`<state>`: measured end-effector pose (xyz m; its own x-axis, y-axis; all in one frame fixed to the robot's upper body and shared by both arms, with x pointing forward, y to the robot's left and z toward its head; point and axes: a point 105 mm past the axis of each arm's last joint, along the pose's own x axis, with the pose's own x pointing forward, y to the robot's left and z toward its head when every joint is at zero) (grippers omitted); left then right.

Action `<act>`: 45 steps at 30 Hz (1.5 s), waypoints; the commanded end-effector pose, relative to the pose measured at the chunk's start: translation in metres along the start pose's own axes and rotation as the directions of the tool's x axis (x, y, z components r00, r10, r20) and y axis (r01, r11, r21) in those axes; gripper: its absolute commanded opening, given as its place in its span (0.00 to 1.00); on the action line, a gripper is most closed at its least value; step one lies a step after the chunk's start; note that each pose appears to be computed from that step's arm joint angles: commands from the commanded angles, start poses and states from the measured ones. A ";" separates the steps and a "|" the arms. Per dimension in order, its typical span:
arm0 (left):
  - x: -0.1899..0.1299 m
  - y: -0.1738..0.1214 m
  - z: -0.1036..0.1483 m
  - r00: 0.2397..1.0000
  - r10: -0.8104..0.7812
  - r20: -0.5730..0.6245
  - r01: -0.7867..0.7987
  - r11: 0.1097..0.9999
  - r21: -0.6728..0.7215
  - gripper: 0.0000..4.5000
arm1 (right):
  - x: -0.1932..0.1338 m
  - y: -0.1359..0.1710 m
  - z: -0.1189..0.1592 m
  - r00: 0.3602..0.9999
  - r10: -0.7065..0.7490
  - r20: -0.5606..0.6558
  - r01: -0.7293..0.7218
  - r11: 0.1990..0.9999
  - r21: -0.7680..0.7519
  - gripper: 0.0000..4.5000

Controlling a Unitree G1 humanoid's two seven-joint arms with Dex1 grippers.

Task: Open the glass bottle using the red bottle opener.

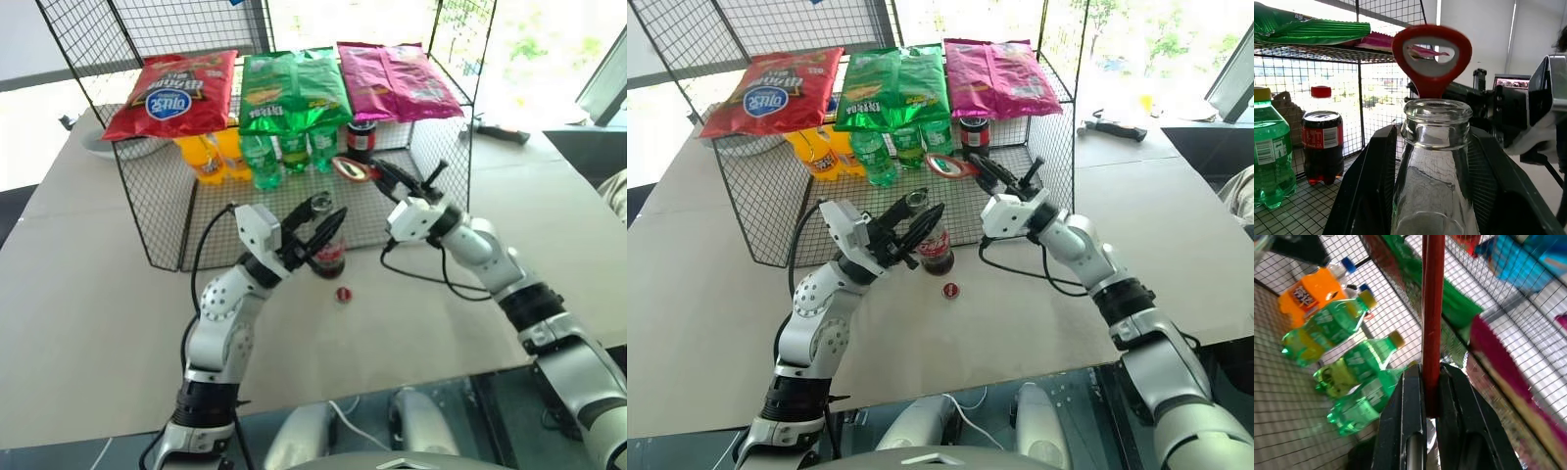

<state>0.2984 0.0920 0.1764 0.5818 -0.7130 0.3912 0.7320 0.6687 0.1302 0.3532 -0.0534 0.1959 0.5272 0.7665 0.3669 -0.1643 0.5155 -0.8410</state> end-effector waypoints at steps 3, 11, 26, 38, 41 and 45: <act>-0.006 -0.005 -0.017 0.998 -0.002 -0.068 -0.002 0.999 -0.047 0.72 | -0.001 -0.006 0.007 0.999 -0.031 -0.017 0.032 0.997 0.070 0.00; -0.007 -0.004 -0.015 0.998 0.007 -0.063 -0.010 0.999 -0.051 0.99 | -0.008 0.008 0.004 0.998 -0.007 -0.069 0.020 0.981 0.195 0.00; -0.030 -0.006 -0.021 0.991 0.018 -0.129 -0.025 0.998 -0.052 0.99 | -0.074 0.091 0.002 0.872 0.393 -0.291 0.183 0.288 0.940 0.00; -0.055 -0.005 -0.032 0.974 0.058 -0.220 -0.065 0.998 -0.022 1.00 | -0.112 0.073 -0.014 0.788 0.444 -0.426 0.334 0.273 0.902 0.99; -0.070 -0.003 -0.030 0.964 0.087 -0.253 -0.092 0.996 -0.007 1.00 | -0.127 0.071 -0.012 0.770 0.504 -0.390 0.196 0.395 0.897 0.99; -0.096 -0.002 -0.027 0.941 0.136 -0.310 -0.143 0.990 -0.001 1.00 | -0.141 0.059 -0.013 0.800 0.479 -0.361 0.074 0.519 0.852 0.99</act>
<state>0.2568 0.1478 0.0987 0.7528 -0.6551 0.0647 0.6533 0.7556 0.0483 0.2798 -0.1356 0.0782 0.6446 0.6950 -0.3187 -0.7306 0.6827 0.0111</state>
